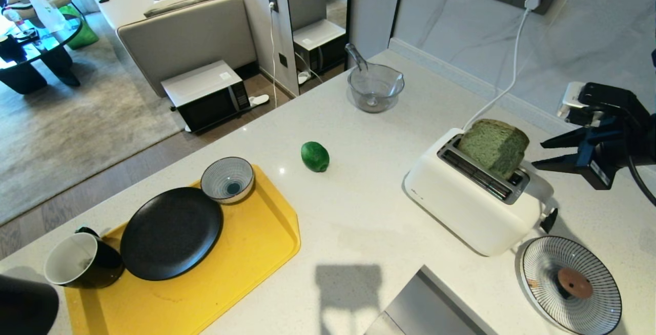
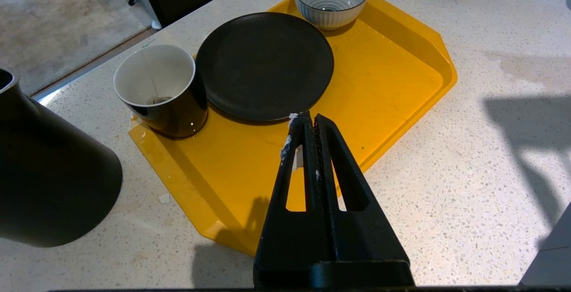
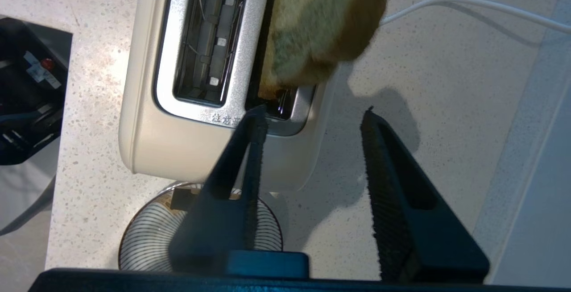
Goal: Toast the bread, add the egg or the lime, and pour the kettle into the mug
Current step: Put the bread slices in the toaster, then use a bread toaster
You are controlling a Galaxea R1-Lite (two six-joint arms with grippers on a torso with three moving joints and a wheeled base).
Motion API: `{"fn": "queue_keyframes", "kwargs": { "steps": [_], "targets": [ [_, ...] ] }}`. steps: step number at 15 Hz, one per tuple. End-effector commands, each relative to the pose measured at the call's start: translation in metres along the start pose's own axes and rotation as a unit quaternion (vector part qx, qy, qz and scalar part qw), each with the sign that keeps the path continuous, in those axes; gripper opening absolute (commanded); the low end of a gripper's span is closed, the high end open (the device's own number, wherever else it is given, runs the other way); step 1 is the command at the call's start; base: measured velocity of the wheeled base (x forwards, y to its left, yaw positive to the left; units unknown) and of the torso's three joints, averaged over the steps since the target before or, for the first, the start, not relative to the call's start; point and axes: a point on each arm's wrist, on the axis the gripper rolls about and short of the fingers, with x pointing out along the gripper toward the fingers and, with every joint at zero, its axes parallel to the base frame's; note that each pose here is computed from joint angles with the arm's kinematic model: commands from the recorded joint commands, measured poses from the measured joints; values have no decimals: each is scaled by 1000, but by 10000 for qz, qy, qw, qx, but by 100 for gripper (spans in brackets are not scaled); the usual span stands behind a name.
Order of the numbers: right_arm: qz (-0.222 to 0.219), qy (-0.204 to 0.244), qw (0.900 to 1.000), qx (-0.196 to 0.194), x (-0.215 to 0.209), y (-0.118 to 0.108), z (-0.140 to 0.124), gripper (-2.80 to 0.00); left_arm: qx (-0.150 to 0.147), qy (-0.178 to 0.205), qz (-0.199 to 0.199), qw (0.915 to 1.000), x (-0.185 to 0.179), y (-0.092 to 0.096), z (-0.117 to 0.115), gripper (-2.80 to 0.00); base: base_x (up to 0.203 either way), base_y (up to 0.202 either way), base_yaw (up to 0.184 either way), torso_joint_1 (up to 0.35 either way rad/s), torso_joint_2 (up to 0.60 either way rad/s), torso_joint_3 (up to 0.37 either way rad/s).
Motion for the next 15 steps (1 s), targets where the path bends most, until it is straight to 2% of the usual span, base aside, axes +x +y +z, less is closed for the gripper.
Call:
{"fn": "queue_keyframes", "kwargs": {
  "steps": [1, 5, 8, 10, 13, 15],
  "targets": [
    [41, 0, 10000, -8, -1, 2, -1, 0, -1, 57, -2, 10000, 1, 0, -4, -280, 0, 0, 0, 0, 0, 0],
    [57, -23, 9999, 100, -3, 3, -1, 0, -1, 57, -9, 10000, 1, 0, -4, -280, 0, 0, 0, 0, 0, 0],
    [87, -113, 9976, 675, -23, 12, 1, 0, -8, 41, -1, 10000, 1, 0, -4, -280, 0, 0, 0, 0, 0, 0],
    [328, -257, 9936, 1047, -42, 20, 2, 0, -62, 42, 37, 10000, 1, 0, -4, -280, 0, 0, 0, 0, 0, 0],
    [616, -456, 9801, 1828, -60, 30, 2, 0, -184, 42, 53, 9998, 1, 0, -4, -280, 0, 0, 0, 0, 0, 0],
    [833, -635, 9599, 2601, -65, 33, 4, 0, -184, 42, 61, 9998, 1, 0, -4, -280, 0, 0, 0, 0, 0, 0]
  ]
}}
